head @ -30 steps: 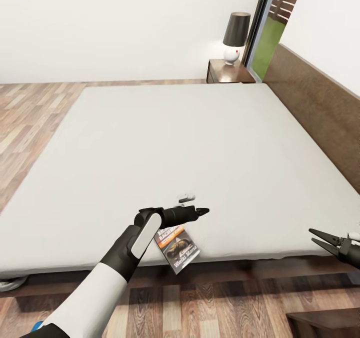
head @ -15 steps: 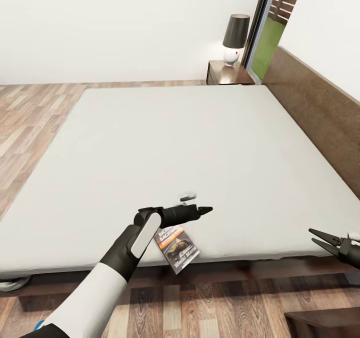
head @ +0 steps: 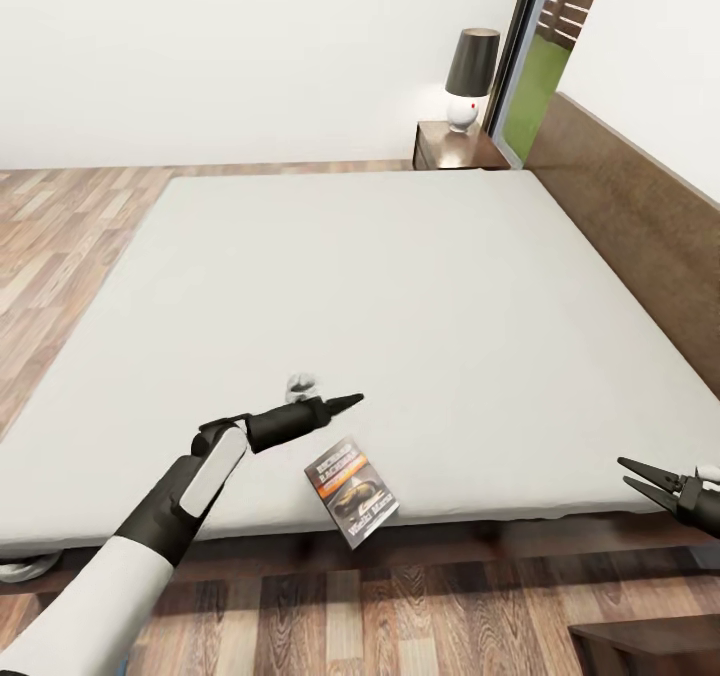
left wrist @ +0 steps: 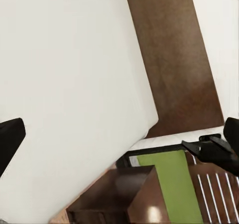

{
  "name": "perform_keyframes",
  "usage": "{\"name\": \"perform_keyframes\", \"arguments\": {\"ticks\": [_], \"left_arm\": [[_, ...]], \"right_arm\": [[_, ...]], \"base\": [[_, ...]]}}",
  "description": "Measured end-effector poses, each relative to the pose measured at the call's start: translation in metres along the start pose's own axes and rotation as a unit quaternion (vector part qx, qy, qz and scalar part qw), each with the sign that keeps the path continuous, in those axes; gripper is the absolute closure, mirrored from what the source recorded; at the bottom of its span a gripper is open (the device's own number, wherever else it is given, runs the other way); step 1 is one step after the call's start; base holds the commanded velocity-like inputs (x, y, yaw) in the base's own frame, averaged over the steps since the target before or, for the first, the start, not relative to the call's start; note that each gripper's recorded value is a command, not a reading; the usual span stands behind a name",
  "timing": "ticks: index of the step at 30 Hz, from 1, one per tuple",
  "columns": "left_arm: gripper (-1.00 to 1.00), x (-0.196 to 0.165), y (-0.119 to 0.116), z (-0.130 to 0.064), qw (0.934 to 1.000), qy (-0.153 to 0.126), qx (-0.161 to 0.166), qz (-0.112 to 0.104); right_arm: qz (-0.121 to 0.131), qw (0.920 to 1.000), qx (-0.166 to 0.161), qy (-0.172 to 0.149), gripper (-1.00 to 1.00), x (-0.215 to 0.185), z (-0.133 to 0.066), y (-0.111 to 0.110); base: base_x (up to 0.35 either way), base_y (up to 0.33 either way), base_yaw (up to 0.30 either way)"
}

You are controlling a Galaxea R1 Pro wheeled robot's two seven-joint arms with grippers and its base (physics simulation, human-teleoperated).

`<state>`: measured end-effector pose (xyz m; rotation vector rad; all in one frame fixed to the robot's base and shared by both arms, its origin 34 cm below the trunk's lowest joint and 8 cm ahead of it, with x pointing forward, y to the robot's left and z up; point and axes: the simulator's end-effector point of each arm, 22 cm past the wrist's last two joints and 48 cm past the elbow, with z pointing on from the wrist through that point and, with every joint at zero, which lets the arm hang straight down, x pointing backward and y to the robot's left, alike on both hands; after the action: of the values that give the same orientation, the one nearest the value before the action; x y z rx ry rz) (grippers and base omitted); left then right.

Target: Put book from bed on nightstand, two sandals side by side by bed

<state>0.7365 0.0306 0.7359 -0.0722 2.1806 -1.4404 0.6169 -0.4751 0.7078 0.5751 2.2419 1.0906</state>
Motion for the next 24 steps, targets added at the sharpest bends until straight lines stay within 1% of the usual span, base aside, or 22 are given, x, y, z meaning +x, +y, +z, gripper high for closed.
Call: {"name": "perform_keyframes", "arguments": {"ticks": [1, 2, 4, 5, 7, 13, 24], "left_arm": [[-1.0, -0.003, 0.002, -0.004, 1.0, -0.003, 0.001, -0.003], [-1.0, -0.007, 0.007, -0.012, 0.9999, -0.007, -0.001, -0.007], [-1.0, -0.012, 0.026, -0.033, 0.9998, -0.01, -0.016, -0.009], [-1.0, -0.012, 0.032, -0.04, 0.9997, -0.01, -0.021, -0.011], [-1.0, -0.01, 0.039, -0.048, 0.9995, -0.011, -0.026, -0.016], [-1.0, -0.001, 0.047, -0.054, 0.9991, -0.01, -0.034, -0.025], [-1.0, -0.004, 0.04, -0.055, 0.9992, -0.014, -0.032, -0.02]], "right_arm": [[0.0, 1.0, 0.0, 0.0, -1.0, 0.0, 0.0, 0.0], [0.0, 1.0, 0.001, 0.0, -1.0, 0.0, 0.0, 0.0], [0.0, 1.0, 0.002, 0.0, -1.0, 0.0, 0.0, -0.001], [0.0, 1.0, 0.002, 0.0, -1.0, 0.0, 0.0, -0.001], [0.0, 1.0, 0.002, 0.0, -1.0, 0.0, 0.0, -0.001], [-0.001, 1.0, 0.003, 0.0, -1.0, 0.0, 0.0, -0.001], [-0.005, 1.0, -0.003, -0.005, -1.0, -0.004, -0.002, 0.006]], "base": [[0.0, 0.0, 0.0], [0.0, 0.0, 0.0], [0.0, 0.0, 0.0], [0.0, 0.0, 0.0], [0.0, 0.0, 0.0], [0.0, 0.0, 0.0], [0.0, 0.0, 0.0]]}}
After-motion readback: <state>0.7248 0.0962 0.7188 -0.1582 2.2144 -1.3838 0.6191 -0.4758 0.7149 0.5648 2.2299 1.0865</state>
